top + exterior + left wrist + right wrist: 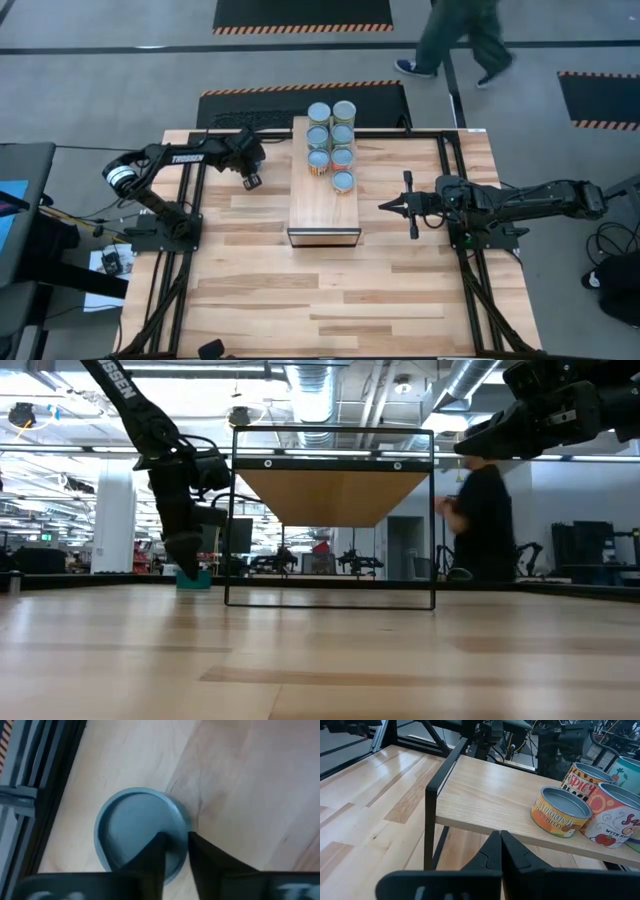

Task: Pick and place cans onto a shelf
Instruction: Put the canned tuna on the shelf

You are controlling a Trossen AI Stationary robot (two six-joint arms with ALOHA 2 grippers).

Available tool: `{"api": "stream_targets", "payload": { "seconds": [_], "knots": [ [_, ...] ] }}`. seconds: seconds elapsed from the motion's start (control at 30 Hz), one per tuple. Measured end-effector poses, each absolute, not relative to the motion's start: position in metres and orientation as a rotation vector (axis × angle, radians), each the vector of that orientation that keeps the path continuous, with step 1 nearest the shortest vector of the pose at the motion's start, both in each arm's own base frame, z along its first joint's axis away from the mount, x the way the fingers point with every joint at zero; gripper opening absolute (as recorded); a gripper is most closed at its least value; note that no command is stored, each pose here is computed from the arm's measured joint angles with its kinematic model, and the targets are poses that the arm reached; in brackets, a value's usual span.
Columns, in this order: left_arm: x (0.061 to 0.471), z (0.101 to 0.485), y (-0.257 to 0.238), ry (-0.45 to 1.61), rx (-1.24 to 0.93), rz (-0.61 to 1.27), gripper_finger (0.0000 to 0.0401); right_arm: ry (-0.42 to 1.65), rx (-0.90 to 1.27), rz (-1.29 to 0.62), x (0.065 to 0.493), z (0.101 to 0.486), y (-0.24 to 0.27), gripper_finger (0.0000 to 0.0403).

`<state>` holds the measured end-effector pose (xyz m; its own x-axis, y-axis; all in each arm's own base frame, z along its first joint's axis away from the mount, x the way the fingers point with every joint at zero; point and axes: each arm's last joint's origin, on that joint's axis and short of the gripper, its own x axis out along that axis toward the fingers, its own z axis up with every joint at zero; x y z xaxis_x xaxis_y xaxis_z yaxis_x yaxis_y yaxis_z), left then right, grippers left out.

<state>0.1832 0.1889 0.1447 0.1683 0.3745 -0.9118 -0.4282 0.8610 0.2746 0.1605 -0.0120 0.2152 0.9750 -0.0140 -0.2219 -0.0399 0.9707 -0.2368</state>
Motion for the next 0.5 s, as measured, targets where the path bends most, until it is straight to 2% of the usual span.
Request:
{"api": "stream_targets", "payload": {
  "seconds": [0.13, 0.23, 0.5],
  "knots": [
    [0.185, 0.149, 0.186, 1.295, -0.019, 0.545, 0.0011, 0.225, -0.243, 0.013, 0.160, 0.215, -0.012, 0.0008],
    [0.185, 0.160, 0.183, 1.320, -0.033, 0.524, 0.0007, 0.225, -0.243, 0.013, 0.160, 0.215, -0.012, 0.0008],
    [0.193, 0.231, 0.152, 1.250, 0.038, 0.564, 0.0001, 0.225, -0.243, 0.013, 0.160, 0.215, -0.012, 0.0008]
  ]
}}
